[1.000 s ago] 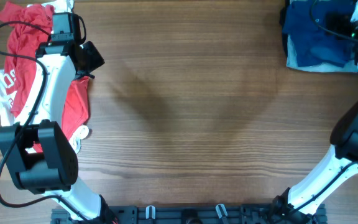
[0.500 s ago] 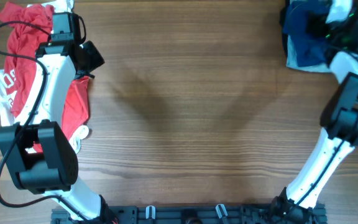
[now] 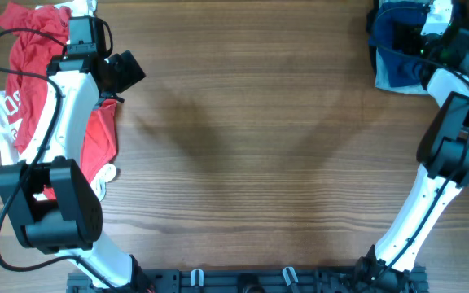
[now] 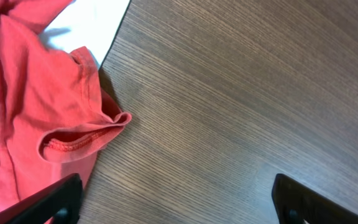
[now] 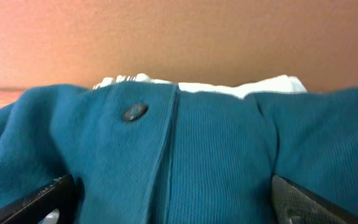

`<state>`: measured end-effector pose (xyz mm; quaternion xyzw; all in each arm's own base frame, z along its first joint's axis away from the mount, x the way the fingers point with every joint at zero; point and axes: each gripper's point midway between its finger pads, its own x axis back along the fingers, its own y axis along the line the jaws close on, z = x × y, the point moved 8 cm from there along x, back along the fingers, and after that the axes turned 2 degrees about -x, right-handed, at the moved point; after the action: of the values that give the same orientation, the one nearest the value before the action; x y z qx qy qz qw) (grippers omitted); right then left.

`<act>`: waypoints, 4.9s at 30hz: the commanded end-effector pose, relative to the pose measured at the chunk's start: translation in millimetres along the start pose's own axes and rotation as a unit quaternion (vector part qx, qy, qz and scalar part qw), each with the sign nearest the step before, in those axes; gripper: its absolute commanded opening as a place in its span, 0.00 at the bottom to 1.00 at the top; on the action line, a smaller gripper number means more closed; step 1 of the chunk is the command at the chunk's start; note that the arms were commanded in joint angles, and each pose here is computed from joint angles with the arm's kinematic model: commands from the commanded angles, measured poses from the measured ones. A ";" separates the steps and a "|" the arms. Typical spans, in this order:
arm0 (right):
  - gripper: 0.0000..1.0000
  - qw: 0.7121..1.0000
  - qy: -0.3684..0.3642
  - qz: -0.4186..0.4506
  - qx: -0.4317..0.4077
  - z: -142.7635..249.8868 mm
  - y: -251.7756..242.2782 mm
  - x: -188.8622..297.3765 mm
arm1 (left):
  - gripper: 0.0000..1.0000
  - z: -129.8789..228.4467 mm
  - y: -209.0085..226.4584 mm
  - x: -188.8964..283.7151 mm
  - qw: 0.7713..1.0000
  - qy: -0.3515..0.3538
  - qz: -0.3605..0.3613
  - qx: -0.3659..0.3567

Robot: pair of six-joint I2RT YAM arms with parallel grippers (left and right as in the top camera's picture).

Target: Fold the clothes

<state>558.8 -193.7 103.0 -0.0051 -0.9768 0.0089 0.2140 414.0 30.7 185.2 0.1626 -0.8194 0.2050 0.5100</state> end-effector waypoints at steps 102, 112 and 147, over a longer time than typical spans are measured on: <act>1.00 0.972 -0.202 -0.049 -0.112 94.4 191.4 390.7 | 1.00 -0.6 1.1 -2.3 1.000 0.001 -0.004 0.002; 1.00 0.972 -0.202 -0.049 -0.112 94.5 191.5 390.7 | 1.00 -0.6 1.2 -2.3 1.000 0.001 -0.004 0.002; 1.00 0.972 -0.202 -0.049 -0.112 94.5 191.5 390.7 | 1.00 7.9 -13.0 99.3 0.957 -0.239 0.129 -0.106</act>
<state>165.6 -0.4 179.3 0.0107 -0.9928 -0.1189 0.0133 402.9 15.1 276.2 0.0683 -0.9375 0.1666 0.2978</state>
